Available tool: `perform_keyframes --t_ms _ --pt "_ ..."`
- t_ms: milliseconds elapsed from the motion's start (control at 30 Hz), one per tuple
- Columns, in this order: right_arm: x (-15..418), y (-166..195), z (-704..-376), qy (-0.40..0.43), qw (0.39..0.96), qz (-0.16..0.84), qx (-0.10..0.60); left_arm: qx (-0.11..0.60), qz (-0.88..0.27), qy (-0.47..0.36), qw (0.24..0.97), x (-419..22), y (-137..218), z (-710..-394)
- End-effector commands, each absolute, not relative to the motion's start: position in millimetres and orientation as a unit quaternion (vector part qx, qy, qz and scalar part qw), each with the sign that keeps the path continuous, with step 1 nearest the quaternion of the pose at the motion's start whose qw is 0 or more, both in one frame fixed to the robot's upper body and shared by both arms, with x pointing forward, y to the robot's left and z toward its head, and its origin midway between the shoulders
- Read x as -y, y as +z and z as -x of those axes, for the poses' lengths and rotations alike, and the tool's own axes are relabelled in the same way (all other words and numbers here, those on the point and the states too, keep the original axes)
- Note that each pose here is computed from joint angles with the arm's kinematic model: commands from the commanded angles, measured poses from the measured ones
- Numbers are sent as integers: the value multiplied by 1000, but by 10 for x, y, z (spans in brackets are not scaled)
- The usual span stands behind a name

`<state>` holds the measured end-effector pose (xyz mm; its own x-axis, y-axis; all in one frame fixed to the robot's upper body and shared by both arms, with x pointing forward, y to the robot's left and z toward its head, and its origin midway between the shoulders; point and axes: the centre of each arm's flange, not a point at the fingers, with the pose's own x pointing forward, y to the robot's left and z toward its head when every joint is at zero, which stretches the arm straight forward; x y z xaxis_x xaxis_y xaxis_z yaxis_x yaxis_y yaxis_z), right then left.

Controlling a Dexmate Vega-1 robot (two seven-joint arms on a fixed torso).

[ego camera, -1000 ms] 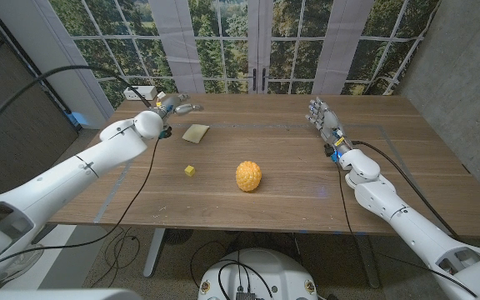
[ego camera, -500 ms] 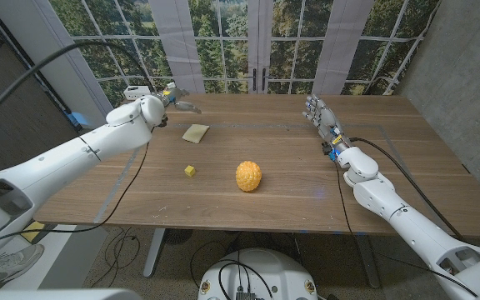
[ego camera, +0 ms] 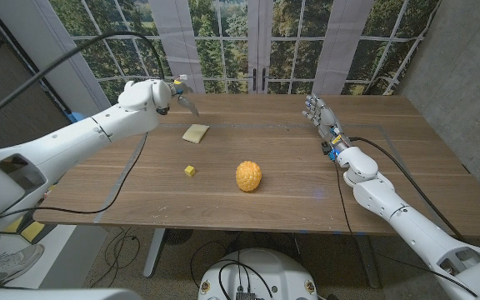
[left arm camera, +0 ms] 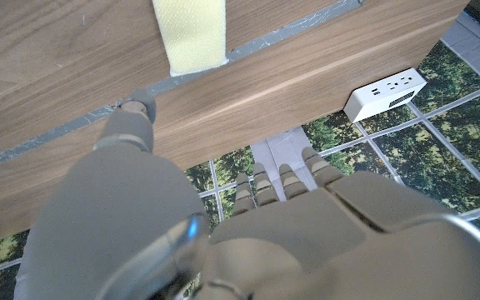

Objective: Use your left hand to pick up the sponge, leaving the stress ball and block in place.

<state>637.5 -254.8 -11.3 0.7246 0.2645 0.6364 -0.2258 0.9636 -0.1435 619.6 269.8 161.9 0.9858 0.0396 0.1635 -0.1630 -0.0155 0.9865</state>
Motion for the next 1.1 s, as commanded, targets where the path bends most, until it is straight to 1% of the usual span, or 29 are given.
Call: perform_keyframes --t_ms 33,100,200,300,367,433,533,633,800,1100 --pt "2492 -49 -6404 137 925 31 354 -47 -762 39 645 -2541 1788 -6272" --pt "2482 -44 -6410 137 925 32 353 -67 -767 28 637 -2531 1813 -6293" --pt "2471 -40 -6416 137 925 33 354 -84 -785 38 613 -2491 1855 -6306" --pt "2457 -35 -6420 137 925 31 354 -96 -781 41 615 -2470 1895 -6311" --pt "2448 -34 -6422 138 924 32 355 -92 -792 56 601 -2427 1902 -6308" --pt "2439 -33 -6422 138 924 32 355 -101 -790 35 604 -2422 1918 -6345" --pt "2426 -29 -6417 138 924 33 355 -105 -801 35 589 -2405 1915 -6384" --pt "2408 -17 -6405 138 923 34 357 -109 -799 30 590 -2408 1916 -6420" --pt "2378 7 -6374 136 922 37 360 -134 -808 22 573 -2373 1900 -6498" --pt "2270 58 -6296 131 922 38 363 -119 -819 3 561 -2358 1831 -6603"
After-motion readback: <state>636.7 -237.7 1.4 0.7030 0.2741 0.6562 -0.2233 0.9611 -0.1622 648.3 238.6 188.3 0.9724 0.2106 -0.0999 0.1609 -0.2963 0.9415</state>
